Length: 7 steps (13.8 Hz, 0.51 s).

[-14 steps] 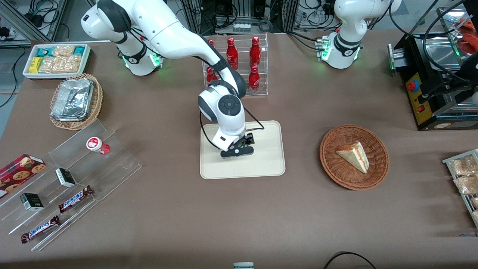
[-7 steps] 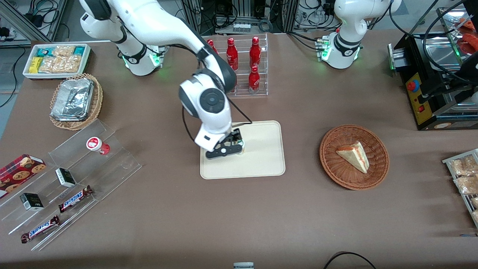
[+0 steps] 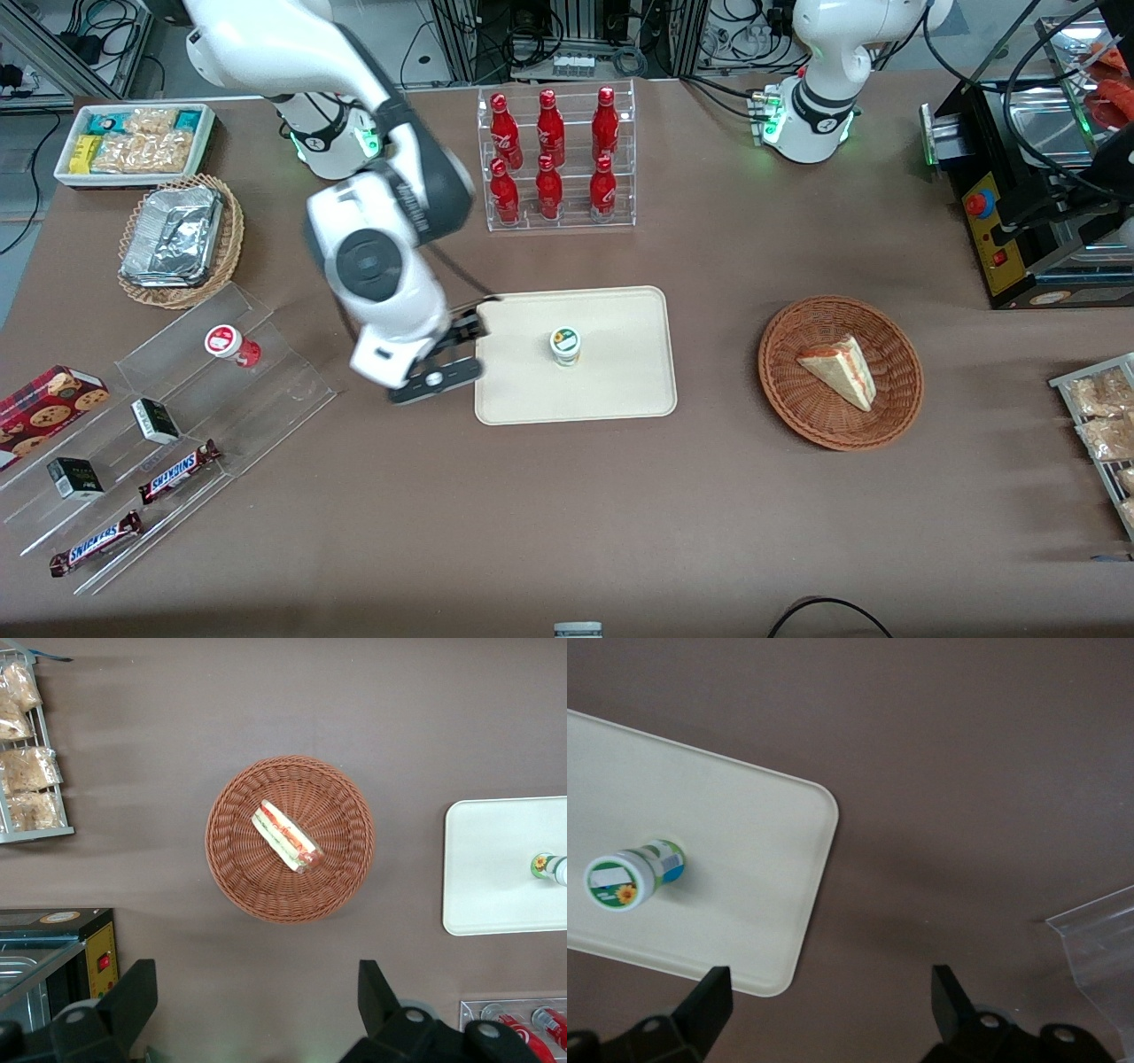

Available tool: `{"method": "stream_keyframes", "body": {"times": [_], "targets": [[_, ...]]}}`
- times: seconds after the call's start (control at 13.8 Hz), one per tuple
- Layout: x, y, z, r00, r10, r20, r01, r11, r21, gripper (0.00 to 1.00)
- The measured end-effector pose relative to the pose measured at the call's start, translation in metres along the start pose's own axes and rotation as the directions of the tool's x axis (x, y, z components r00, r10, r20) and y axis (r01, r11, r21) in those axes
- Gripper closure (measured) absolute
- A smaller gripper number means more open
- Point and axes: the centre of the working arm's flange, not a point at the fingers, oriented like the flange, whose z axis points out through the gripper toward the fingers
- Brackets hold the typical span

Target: Place green gum on tray

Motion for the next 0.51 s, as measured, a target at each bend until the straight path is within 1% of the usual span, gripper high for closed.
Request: {"method": "stream_keyframes", "body": {"times": [0.22, 0.36, 0.51], "targets": [[-0.002, 0.07, -0.015, 1.0, 0.005, 0.012, -0.005, 1.0, 0.015, 0.0], [-0.007, 0.121, -0.023, 1.0, 0.014, 0.005, -0.015, 1.0, 0.027, 0.0], [-0.019, 0.164, -0.032, 0.998, 0.06, -0.004, -0.06, 0.997, 0.04, 0.0]]}}
